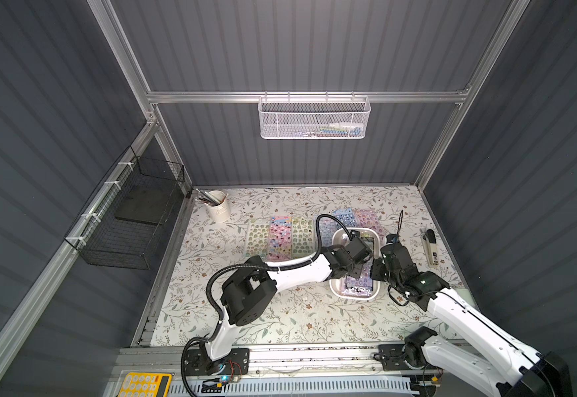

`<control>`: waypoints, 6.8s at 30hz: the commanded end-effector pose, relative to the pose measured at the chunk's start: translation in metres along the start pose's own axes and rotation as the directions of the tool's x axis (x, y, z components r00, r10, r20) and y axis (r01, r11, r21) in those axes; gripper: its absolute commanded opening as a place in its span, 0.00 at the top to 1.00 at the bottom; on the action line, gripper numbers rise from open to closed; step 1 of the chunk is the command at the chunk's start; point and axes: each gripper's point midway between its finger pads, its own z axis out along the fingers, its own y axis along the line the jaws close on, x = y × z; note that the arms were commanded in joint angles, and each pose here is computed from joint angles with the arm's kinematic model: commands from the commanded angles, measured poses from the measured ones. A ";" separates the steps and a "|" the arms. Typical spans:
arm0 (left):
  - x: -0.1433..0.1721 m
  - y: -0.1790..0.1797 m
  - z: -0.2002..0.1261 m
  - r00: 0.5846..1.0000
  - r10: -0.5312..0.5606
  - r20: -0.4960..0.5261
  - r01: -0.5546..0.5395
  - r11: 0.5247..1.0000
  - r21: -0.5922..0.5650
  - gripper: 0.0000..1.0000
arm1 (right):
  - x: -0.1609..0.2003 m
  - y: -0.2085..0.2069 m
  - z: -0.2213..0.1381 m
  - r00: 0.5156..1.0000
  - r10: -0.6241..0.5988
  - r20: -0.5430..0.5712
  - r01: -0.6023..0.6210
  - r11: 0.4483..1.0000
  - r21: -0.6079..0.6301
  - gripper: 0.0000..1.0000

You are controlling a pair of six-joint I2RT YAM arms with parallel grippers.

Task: Take the stickers out of the storage box
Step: Pick up the sticker from the storage box, then place the sticker at the center of the board, then adjust the sticker at the center of the board.

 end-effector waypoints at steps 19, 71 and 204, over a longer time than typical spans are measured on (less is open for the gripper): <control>-0.009 -0.029 -0.038 0.993 -0.007 0.115 -0.021 0.969 0.246 0.62 | -0.010 0.017 0.009 0.998 0.037 0.040 -0.034 0.997 -0.070 1.00; -0.071 0.013 -0.151 0.963 0.007 0.270 -0.077 0.966 0.247 1.00 | -0.021 0.033 0.016 1.000 -0.006 0.001 0.006 0.996 -0.092 1.00; 0.153 0.322 -0.099 0.755 -0.601 -0.260 0.409 0.743 -0.529 0.69 | -0.018 0.083 -0.006 1.000 -0.013 0.006 0.014 0.912 -0.409 0.98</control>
